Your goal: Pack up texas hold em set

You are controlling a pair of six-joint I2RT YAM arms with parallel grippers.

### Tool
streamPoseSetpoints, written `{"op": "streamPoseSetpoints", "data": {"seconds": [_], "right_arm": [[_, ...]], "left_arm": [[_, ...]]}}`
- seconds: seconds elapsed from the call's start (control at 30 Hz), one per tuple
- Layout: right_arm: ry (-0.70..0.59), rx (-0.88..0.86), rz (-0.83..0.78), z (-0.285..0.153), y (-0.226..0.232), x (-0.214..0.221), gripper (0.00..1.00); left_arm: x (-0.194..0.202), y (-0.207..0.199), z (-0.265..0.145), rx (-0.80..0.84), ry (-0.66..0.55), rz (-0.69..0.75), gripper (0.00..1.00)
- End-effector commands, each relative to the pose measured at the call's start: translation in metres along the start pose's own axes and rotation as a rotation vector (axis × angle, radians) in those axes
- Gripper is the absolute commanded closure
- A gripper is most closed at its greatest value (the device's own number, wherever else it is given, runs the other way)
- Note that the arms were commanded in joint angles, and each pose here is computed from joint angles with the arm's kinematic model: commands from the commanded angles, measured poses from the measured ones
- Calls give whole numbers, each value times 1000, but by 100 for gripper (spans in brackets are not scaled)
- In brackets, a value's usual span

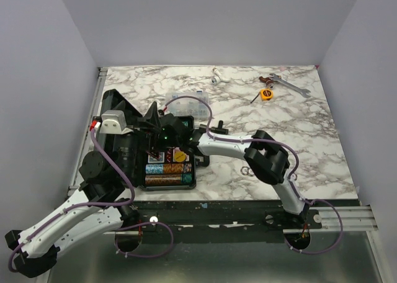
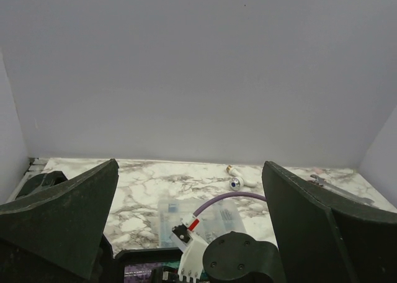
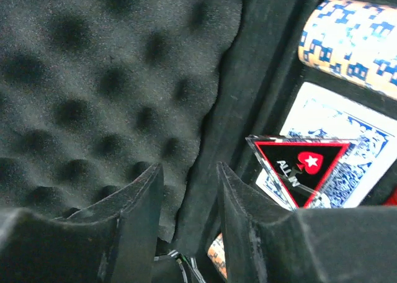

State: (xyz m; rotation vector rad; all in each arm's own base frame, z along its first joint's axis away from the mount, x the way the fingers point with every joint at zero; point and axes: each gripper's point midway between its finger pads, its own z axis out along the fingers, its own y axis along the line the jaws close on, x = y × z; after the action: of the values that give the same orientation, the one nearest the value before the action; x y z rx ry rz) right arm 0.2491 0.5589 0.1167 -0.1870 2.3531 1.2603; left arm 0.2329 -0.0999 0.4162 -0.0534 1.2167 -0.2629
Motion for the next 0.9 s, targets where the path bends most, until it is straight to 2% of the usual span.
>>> {"op": "streamPoseSetpoints", "data": {"seconds": [0.0, 0.2, 0.43, 0.87], "right_arm": [[50, -94, -21, 16, 16, 13, 60], [80, -96, -28, 28, 7, 21, 61], [65, -47, -39, 37, -7, 21, 67], [42, 53, -42, 37, -29, 20, 68]], "left_arm": [[-17, 6, 0, -17, -42, -8, 2], [-23, 9, -2, -17, -56, -14, 2], [-25, 10, -2, -18, -60, -19, 2], [-25, 10, -3, -14, -62, -26, 2]]}}
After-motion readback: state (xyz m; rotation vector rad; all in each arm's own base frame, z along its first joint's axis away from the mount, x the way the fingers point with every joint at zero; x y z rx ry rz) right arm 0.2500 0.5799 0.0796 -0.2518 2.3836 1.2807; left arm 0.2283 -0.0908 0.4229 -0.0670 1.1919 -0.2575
